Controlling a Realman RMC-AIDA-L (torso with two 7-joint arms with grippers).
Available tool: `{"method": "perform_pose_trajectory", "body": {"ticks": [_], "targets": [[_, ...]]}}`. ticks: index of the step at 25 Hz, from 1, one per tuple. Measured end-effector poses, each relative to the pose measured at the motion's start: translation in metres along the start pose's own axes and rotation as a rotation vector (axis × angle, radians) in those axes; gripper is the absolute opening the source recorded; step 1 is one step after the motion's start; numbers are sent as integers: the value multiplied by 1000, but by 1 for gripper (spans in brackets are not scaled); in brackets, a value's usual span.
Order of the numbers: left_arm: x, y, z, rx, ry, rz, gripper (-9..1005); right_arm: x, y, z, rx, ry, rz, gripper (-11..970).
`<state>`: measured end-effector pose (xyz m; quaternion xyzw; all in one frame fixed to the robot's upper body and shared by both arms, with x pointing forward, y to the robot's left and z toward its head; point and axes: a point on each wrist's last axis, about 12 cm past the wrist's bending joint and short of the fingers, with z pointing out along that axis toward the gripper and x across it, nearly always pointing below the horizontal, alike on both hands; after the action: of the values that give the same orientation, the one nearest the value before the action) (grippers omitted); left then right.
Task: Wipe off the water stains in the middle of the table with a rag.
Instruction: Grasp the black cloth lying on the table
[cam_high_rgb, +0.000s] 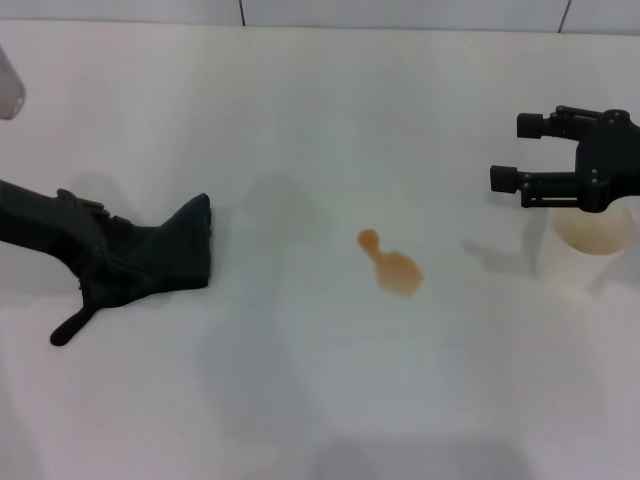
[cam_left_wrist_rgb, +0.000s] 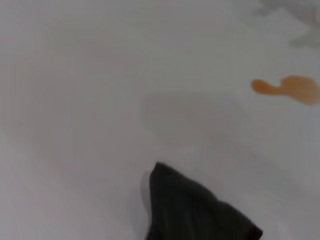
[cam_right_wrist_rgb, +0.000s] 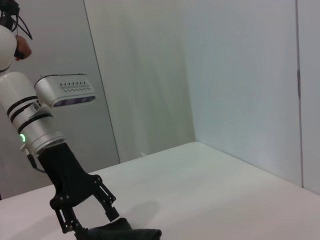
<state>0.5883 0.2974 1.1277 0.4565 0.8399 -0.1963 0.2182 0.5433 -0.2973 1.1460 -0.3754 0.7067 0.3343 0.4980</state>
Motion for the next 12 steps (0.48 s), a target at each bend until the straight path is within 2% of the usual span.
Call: {"method": "perform_pose_trajectory", "body": {"ticks": [7,12], "targets": [[8,4,3,-29,2,-8,823,4,2,2,-10,6,12,840],[3,4,12,-23,-1,8,822,4,3,2,-14,1,16,840]]}}
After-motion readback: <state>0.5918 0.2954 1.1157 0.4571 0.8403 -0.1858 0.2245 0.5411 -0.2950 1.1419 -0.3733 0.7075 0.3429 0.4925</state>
